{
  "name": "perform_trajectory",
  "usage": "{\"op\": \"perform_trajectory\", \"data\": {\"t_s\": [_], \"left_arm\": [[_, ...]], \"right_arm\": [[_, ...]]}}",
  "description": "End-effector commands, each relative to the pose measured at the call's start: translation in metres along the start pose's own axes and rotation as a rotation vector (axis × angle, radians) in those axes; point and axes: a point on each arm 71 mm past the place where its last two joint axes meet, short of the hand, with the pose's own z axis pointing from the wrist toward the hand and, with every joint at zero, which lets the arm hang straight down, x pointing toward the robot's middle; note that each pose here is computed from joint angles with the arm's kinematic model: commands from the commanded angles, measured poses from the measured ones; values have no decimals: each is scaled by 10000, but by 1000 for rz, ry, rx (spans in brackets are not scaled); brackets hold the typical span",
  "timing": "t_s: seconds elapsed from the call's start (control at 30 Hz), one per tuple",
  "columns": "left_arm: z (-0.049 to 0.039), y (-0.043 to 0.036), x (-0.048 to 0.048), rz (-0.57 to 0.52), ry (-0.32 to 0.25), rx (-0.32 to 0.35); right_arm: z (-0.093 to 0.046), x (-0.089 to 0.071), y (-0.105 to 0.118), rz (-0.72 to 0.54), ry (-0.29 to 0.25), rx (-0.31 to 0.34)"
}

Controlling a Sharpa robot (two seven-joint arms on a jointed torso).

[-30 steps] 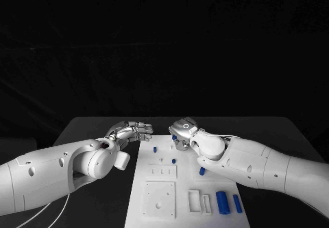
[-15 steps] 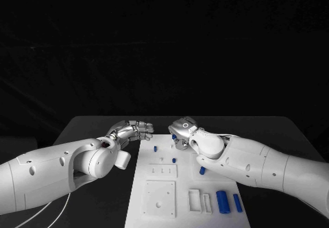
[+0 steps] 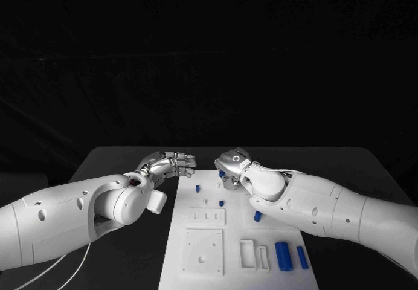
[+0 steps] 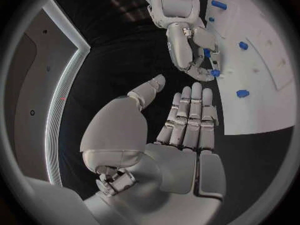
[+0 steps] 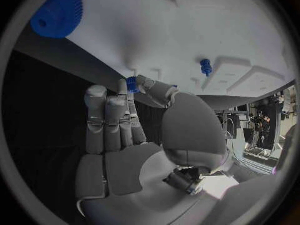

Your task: Assemble the parts on the task board

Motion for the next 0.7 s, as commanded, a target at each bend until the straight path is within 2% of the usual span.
{"op": "perform_trajectory", "data": {"t_s": [0.03,0.37,0.7], "left_arm": [[7,-25,25,4,13,11],[11,-42,29,5,14,15],[13,-51,33,6,15,16]], "right_arm": [[8,9,17,2,17,-12],[19,13,13,11,18,-10],[32,39,-3,21,48,-2]]}}
